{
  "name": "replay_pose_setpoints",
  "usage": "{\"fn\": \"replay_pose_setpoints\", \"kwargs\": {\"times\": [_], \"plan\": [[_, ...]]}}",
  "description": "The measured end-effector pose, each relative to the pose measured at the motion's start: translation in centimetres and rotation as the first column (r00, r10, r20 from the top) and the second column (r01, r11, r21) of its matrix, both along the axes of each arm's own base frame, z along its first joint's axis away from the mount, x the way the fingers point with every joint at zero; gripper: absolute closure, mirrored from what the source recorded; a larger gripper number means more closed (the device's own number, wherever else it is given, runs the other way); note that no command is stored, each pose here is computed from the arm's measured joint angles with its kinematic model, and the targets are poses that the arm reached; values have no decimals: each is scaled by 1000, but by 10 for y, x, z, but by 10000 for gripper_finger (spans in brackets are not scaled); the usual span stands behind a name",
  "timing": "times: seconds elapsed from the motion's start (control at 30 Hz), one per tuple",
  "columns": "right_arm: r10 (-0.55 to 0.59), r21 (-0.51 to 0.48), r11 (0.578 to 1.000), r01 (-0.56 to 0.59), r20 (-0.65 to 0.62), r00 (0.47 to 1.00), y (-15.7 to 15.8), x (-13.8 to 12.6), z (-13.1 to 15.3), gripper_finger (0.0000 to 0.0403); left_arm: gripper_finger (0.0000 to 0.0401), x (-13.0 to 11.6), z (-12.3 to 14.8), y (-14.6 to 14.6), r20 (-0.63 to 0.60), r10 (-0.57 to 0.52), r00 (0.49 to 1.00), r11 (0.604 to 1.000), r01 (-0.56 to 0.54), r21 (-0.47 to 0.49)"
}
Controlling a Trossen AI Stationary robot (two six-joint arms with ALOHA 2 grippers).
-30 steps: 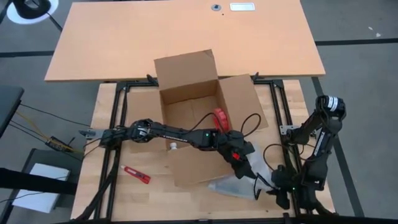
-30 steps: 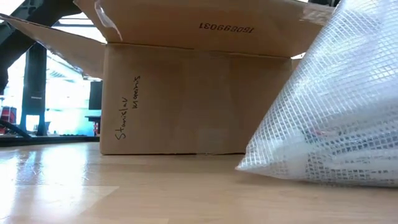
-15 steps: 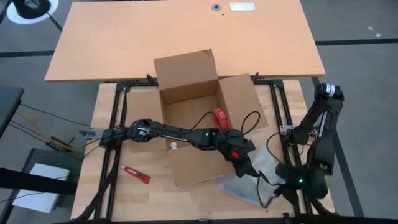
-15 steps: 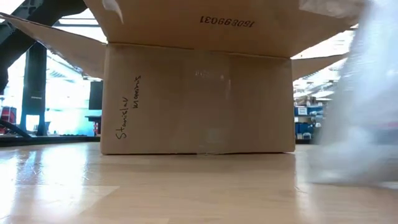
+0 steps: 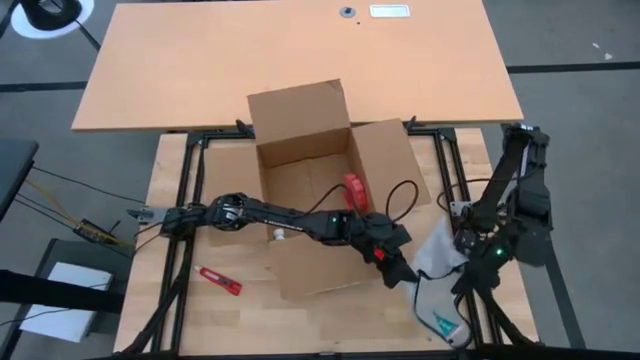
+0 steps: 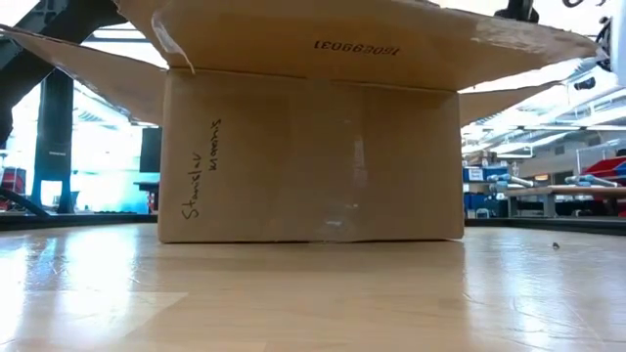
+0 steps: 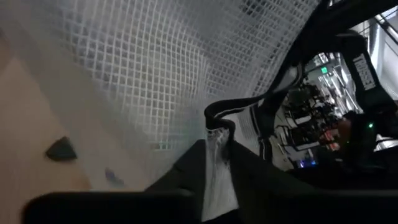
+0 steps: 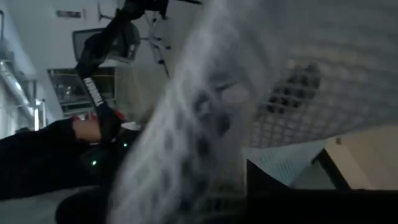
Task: Unpack boxes
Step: Put the pink medicine organizer into the zip bag
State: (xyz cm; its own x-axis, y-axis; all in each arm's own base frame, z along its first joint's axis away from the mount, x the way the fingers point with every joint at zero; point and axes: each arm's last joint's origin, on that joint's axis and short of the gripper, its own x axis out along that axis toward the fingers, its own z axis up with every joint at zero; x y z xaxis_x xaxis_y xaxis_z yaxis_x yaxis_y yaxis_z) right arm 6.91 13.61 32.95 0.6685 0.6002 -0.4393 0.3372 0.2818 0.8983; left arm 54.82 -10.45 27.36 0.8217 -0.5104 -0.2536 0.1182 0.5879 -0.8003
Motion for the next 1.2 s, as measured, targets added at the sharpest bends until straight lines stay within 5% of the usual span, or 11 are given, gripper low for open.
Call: {"fn": "replay_pose_setpoints", "kwargs": {"times": [0.2, 0.73, 0.97, 1.07, 1.2], "plan": [[21, 88, 996, -19, -21, 1000, -8, -8, 6, 402, 259, -3, 12, 16, -37, -135, 990, 980, 128, -155], [-8, 212, 977, 8, -1, 1000, -22, -16, 18, 403, 279, -43, 133, 44, 270, -155, 950, 971, 197, -135], [-139, 241, 962, 125, 41, 990, -31, -16, 22, 403, 280, -79, 158, 81, 192, -31, 981, 993, 7, 121], [-204, 250, 950, 185, 52, 978, -35, -15, 22, 403, 280, -102, 164, 102, 117, 69, 991, 941, -104, 323], [-313, 266, 919, 291, 41, 949, -39, -12, 22, 403, 279, -121, 158, 135, -11, 128, 992, 866, -107, 488]]}}
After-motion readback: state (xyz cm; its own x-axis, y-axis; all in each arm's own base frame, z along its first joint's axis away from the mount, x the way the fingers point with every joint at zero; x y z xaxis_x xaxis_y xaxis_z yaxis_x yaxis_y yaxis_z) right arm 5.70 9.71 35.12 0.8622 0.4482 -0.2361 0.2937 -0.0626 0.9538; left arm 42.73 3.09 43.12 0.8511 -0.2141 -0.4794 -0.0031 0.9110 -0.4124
